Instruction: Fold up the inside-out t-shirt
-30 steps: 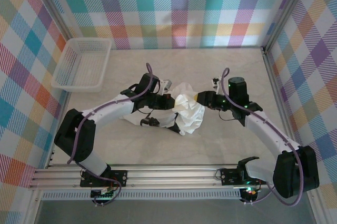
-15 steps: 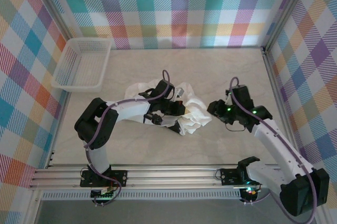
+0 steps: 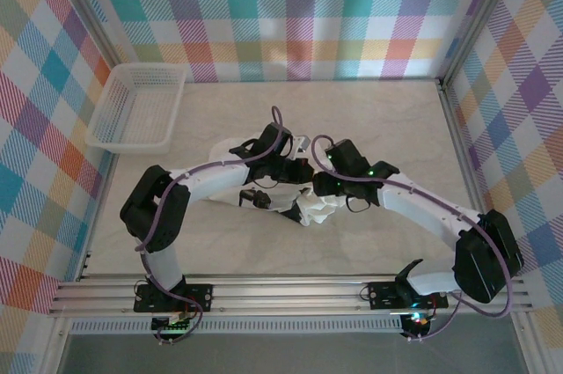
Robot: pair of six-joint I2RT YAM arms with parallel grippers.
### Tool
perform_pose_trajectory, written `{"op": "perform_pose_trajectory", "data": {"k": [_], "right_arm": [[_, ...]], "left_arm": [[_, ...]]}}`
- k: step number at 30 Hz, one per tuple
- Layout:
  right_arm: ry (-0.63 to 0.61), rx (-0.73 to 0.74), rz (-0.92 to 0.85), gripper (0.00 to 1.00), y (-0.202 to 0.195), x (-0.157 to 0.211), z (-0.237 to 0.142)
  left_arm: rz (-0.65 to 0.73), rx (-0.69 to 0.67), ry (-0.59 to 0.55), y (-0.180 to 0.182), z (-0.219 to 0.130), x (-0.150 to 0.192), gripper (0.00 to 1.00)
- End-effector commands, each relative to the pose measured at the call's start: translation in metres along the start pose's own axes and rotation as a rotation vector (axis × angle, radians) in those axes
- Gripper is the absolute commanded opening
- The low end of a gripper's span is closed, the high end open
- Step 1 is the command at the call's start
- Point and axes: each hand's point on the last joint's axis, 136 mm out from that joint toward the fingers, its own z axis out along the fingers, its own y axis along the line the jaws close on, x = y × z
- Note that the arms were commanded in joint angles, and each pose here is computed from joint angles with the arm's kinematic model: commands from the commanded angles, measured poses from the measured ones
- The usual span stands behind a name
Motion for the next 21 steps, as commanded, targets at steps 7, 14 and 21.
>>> {"op": "perform_pose_trajectory", "data": {"k": [7, 14, 21], "right_arm": [[-0.151, 0.096, -0.363, 0.69, -0.006, -0.033, 0.025], [-0.148, 0.154, -0.529, 0.69, -0.012, -0.031, 0.045], [-0.159, -0.023, -0.62, 0.68, 0.007, -0.002, 0.03]], "left_arm": [[0.055, 0.051, -0.015, -0.024, -0.014, -0.01, 0.0], [0.062, 0.059, -0.017, -0.027, -0.015, -0.01, 0.0], [-0.019, 0.142, -0.103, -0.03, -0.031, -0.032, 0.0]]}}
